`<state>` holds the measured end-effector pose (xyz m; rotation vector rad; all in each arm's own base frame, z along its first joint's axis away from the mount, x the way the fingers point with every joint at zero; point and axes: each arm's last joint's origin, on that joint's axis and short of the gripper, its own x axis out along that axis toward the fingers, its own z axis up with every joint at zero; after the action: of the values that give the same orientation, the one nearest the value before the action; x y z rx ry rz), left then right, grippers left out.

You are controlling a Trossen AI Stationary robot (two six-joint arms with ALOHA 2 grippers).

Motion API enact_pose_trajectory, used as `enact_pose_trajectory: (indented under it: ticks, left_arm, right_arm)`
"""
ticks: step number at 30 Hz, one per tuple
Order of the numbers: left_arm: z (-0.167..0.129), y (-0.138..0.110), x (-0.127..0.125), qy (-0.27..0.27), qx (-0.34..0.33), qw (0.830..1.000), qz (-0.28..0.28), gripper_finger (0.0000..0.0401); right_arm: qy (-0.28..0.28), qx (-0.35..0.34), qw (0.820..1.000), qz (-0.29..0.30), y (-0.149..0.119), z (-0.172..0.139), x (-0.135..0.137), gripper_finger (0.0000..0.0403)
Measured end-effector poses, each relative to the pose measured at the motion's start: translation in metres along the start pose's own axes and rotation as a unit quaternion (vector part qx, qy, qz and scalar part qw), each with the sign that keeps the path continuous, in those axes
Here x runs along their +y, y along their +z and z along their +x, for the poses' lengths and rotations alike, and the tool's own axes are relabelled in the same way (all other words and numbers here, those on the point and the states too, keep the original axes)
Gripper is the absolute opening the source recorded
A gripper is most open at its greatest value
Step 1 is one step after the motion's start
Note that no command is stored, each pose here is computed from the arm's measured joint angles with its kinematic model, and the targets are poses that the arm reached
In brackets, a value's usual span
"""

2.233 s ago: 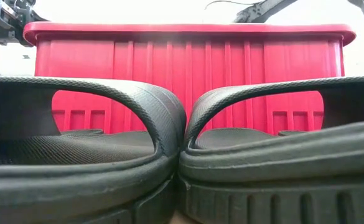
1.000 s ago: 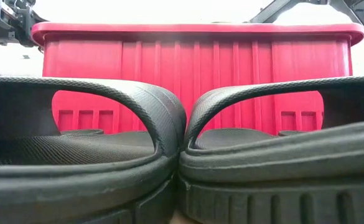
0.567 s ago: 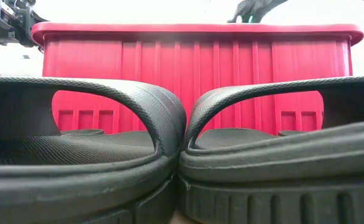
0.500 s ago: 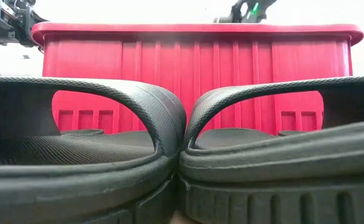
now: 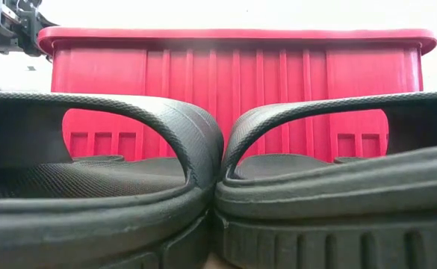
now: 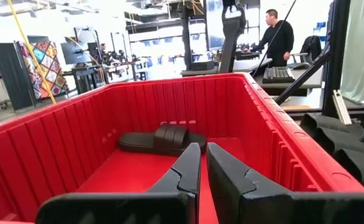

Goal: Pick and place slides into bin
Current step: Put the black slipper into the bin

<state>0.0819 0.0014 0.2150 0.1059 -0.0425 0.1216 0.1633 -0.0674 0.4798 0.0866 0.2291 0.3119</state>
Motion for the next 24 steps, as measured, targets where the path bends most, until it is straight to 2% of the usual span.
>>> enact_pose_trajectory:
  ticks: [4, 7, 11, 17, 19, 24]
  left_arm:
    - [0.000, 0.000, 0.000, 0.000, 0.000, 1.000, 0.000, 0.0031]
    - [0.000, 0.000, 0.000, 0.000, 0.001, 1.000, 0.000, 0.0031]
    - [0.000, -0.001, 0.000, -0.001, 0.008, 1.000, 0.001, 0.0031]
    - [0.000, -0.004, 0.000, -0.003, 0.025, 1.000, 0.001, 0.0031]
    - [0.000, -0.004, 0.000, -0.003, 0.025, 1.000, 0.002, 0.0031]
    - [0.000, -0.005, 0.000, -0.003, 0.027, 1.000, 0.000, 0.0031]
  right_arm:
    - [0.030, -0.012, 0.993, 0.111, -0.018, 0.009, 0.007, 0.0000]
    - [0.071, 0.032, 0.984, 0.160, -0.046, 0.023, 0.017, 0.0000]
    - [0.026, 0.123, 0.971, 0.205, -0.083, 0.025, 0.044, 0.0000]
    - [-0.026, 0.204, 0.957, 0.203, -0.108, 0.018, 0.077, 0.0000]
    - [-0.012, 0.229, 0.952, 0.203, -0.111, 0.016, 0.085, 0.0000]
    - [0.034, 0.342, 0.917, 0.202, -0.129, 0.014, 0.102, 0.0000]
